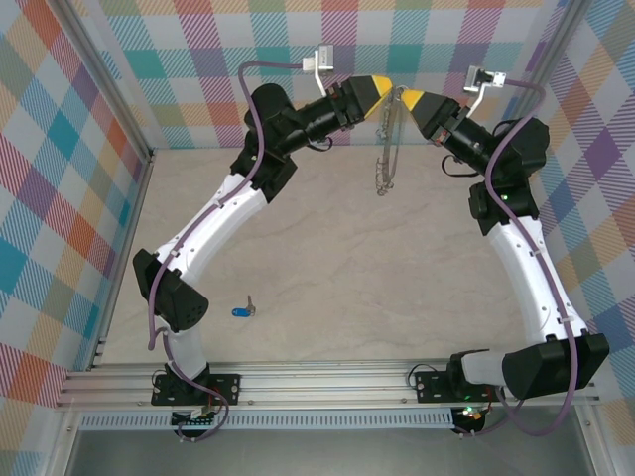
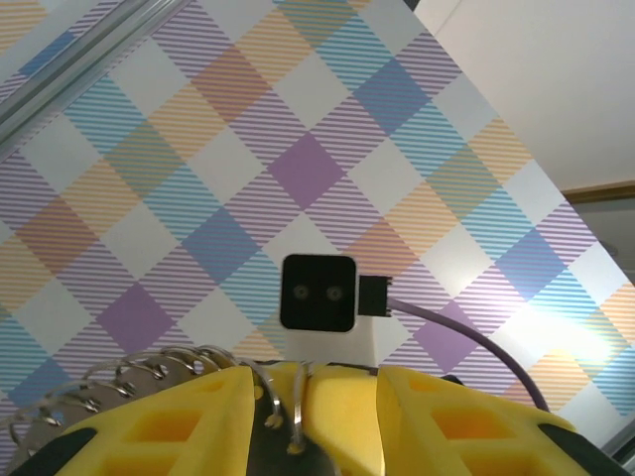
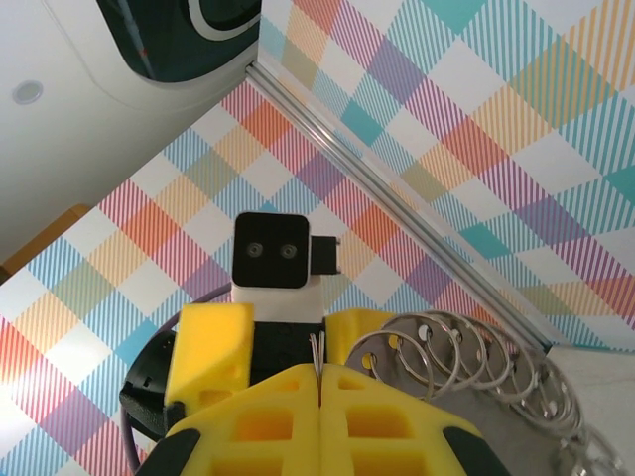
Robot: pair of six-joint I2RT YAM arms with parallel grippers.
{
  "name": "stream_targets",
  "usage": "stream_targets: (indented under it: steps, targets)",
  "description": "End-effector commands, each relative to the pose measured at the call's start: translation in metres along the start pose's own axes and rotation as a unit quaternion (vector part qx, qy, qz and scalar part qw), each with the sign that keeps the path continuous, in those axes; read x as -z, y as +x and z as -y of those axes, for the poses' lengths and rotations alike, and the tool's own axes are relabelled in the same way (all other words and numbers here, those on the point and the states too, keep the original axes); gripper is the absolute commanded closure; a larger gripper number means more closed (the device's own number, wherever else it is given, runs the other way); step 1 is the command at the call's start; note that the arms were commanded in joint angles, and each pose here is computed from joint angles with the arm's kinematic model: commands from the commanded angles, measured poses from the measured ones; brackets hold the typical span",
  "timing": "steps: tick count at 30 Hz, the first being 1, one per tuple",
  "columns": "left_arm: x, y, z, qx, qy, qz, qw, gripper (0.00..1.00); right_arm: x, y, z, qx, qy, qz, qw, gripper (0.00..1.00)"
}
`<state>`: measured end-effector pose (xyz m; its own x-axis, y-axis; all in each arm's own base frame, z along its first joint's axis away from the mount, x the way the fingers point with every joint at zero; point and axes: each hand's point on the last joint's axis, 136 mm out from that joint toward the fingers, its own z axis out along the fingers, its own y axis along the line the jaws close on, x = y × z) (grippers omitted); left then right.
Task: Put the keys on the keyring
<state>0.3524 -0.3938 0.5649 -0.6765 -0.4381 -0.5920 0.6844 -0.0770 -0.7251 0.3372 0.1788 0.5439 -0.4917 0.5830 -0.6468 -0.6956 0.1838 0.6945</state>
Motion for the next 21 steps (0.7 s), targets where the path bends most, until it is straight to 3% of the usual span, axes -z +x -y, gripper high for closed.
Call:
stream_targets:
  steps: [1, 16, 21]
  targets:
    - [-0.007, 0.001, 0.021, -0.01, 0.037, -0.001, 0.999, 0.62, -0.002, -0.005, -0.011, 0.017, -0.022, 0.012, 1.0, 1.0]
    - [-0.009, 0.01, 0.001, 0.0, 0.016, -0.007, 1.0, 0.64, -0.006, -0.005, -0.008, 0.018, -0.02, 0.005, 1.0, 1.0]
    - [-0.011, 0.013, -0.003, 0.004, 0.015, -0.01, 1.0, 0.76, -0.008, -0.006, -0.006, 0.015, -0.021, 0.004, 1.0, 1.0]
